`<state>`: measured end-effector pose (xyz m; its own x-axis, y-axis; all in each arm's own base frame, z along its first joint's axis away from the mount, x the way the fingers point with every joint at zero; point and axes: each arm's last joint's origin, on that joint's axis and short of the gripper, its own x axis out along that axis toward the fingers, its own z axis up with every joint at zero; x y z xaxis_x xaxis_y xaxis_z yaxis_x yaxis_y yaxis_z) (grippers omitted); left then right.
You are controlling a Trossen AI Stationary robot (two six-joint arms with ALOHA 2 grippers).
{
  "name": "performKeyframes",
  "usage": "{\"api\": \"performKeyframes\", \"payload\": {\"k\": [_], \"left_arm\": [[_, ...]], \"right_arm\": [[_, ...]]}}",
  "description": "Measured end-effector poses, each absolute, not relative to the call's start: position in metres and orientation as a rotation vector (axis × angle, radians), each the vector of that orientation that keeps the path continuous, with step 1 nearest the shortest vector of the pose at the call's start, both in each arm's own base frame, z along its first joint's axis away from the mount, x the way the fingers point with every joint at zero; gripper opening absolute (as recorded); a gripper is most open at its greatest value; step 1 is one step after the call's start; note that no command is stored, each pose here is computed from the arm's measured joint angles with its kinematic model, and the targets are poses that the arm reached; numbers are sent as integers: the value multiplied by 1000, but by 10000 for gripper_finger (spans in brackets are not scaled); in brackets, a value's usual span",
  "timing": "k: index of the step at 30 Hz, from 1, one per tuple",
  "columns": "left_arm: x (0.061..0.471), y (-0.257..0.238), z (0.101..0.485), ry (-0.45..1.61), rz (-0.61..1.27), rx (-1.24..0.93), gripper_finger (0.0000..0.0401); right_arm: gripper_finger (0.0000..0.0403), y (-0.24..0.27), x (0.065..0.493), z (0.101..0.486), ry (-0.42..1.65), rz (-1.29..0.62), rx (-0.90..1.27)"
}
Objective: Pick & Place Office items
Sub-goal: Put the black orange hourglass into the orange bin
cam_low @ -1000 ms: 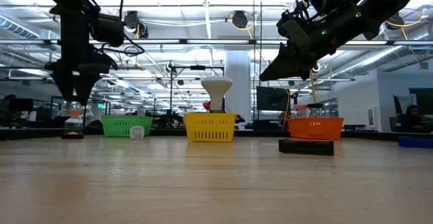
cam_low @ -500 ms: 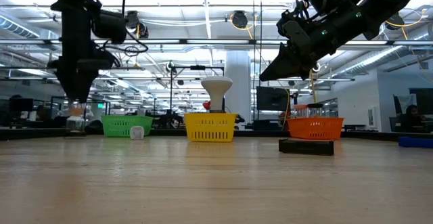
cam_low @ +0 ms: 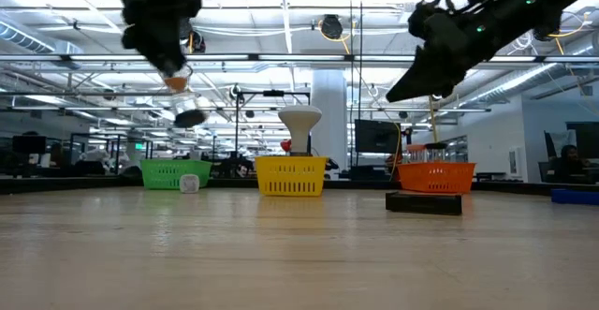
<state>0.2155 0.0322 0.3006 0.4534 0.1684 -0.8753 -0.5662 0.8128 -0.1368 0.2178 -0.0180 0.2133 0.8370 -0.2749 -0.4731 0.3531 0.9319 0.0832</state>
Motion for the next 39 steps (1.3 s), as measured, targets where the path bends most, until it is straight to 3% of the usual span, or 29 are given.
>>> {"api": "performKeyframes", "payload": {"k": [17,26,39], "left_arm": [[409,0,258,1127,63,22,216],[429,7,231,1235,61,114,223],[429,2,230,1230,52,116,240]], "right_arm": [[0,-15,187,213,367,-318,181],[0,-15,186,212,369,-317,177],[0,-15,186,212,366,-317,179]]}}
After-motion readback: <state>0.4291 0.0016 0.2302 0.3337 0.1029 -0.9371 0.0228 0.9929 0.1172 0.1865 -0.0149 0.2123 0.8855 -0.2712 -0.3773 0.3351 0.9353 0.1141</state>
